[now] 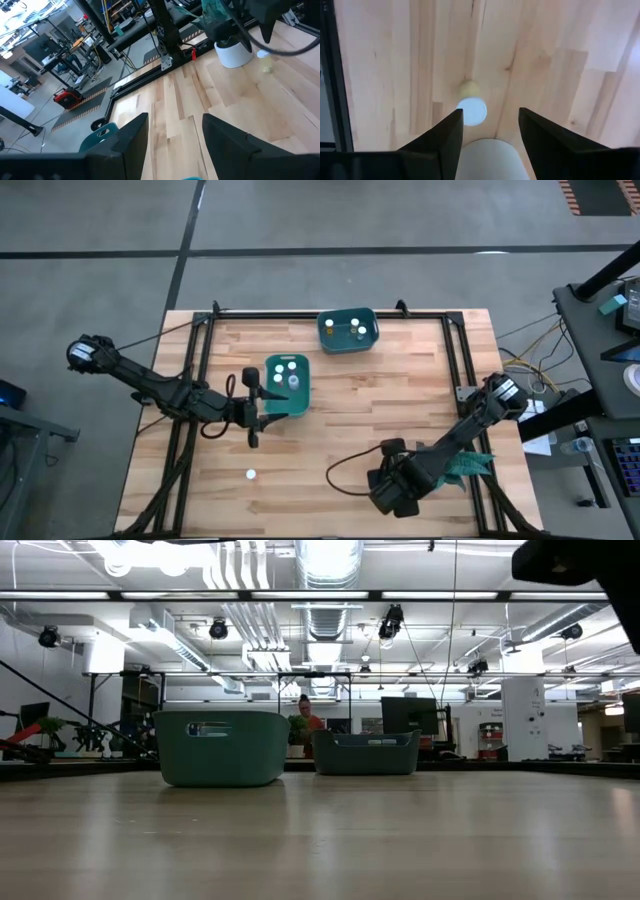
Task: Pick and place medicine bottles into bin by pill shape (circle, oval)
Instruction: Put the yellow tablet pill bottle into the blue bin
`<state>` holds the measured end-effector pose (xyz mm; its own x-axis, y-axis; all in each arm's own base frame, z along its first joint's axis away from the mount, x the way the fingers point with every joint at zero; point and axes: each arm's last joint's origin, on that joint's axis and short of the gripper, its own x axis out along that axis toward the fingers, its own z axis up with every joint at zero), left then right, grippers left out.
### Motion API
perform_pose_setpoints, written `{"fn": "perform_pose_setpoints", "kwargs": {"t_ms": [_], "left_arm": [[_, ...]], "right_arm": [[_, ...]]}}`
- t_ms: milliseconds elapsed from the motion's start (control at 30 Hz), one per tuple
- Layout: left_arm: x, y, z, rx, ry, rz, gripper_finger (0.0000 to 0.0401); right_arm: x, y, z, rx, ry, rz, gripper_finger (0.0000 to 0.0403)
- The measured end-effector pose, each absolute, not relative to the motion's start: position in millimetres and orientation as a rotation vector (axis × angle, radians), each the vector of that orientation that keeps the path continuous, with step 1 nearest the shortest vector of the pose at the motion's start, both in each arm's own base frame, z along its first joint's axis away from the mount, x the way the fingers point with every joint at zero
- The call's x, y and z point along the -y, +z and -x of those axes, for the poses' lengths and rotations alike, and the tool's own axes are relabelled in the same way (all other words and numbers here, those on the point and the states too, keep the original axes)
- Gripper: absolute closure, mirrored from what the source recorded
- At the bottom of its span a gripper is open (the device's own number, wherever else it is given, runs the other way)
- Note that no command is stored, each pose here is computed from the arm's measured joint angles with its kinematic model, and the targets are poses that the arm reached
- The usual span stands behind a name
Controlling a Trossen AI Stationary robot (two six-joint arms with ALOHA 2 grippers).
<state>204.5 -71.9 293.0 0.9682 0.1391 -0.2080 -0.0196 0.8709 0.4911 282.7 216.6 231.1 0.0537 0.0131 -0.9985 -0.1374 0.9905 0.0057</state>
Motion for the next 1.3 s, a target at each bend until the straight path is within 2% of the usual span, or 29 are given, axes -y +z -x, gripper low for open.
{"fn": "perform_pose_setpoints", "kwargs": {"t_ms": [1300], "left_arm": [[72, 293, -205, -0.241, 0.084, -0.508, 0.0230]], "right_arm": [[-224, 195, -275, -1.556, 0.160, 0.102, 0.0236]]}}
